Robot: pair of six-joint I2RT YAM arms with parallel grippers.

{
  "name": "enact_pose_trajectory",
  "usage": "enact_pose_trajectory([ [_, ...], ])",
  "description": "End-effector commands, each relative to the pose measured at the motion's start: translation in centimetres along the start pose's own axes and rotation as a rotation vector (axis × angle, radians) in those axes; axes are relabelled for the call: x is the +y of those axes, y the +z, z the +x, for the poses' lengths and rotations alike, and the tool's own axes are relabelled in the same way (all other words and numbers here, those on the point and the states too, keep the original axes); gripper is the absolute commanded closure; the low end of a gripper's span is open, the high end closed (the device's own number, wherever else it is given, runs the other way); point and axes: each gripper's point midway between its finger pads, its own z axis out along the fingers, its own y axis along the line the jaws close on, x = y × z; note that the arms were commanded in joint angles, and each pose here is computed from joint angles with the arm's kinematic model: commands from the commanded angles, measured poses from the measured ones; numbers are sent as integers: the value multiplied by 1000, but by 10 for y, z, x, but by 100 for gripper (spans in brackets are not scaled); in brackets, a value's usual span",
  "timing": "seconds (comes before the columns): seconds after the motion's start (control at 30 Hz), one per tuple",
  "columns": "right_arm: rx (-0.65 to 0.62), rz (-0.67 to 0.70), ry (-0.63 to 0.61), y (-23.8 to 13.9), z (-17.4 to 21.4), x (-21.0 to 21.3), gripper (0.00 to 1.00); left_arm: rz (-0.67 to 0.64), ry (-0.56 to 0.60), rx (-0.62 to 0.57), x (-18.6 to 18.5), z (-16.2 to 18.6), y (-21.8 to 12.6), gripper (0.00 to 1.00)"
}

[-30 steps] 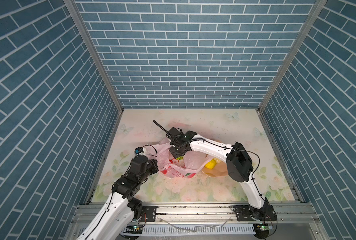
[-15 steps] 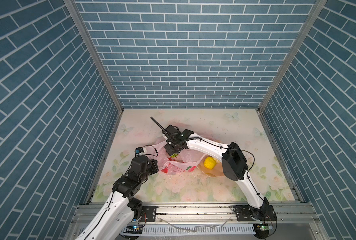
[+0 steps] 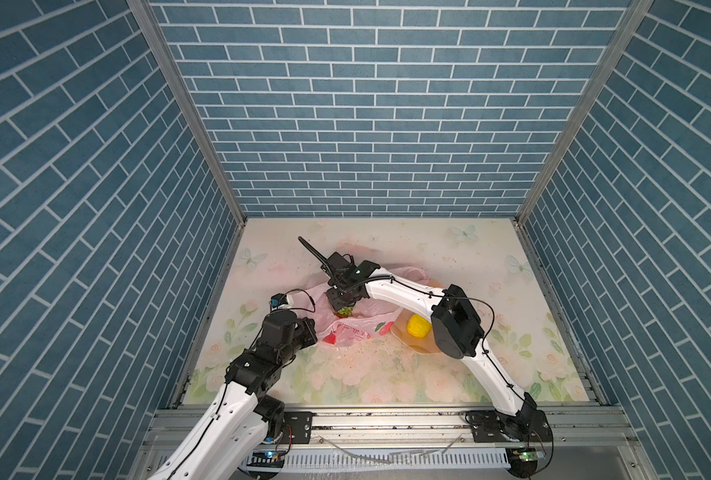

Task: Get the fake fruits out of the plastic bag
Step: 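Close the right gripper on the green fake fruit inside the bag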

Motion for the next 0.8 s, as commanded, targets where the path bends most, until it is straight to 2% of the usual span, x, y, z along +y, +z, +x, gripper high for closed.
enact_pose_trajectory([
  [0.0, 15, 31, 36, 1, 1, -7, 59, -6, 14, -7, 1, 0, 0, 85],
  [0.23, 53, 42, 24, 1, 16, -10, 44, -7, 12, -11, 2, 0, -2, 85],
  [0.53, 86, 37, 17, -1, 31, -3, 31, -19, 8, -7, 7, 4, -3, 85],
  [0.67, 89, 33, 22, -3, 32, 0, 32, -16, 7, -8, 6, 4, -2, 85],
  [0.77, 83, 30, 19, -5, 31, 3, 45, -17, 9, -8, 7, 4, -2, 85],
])
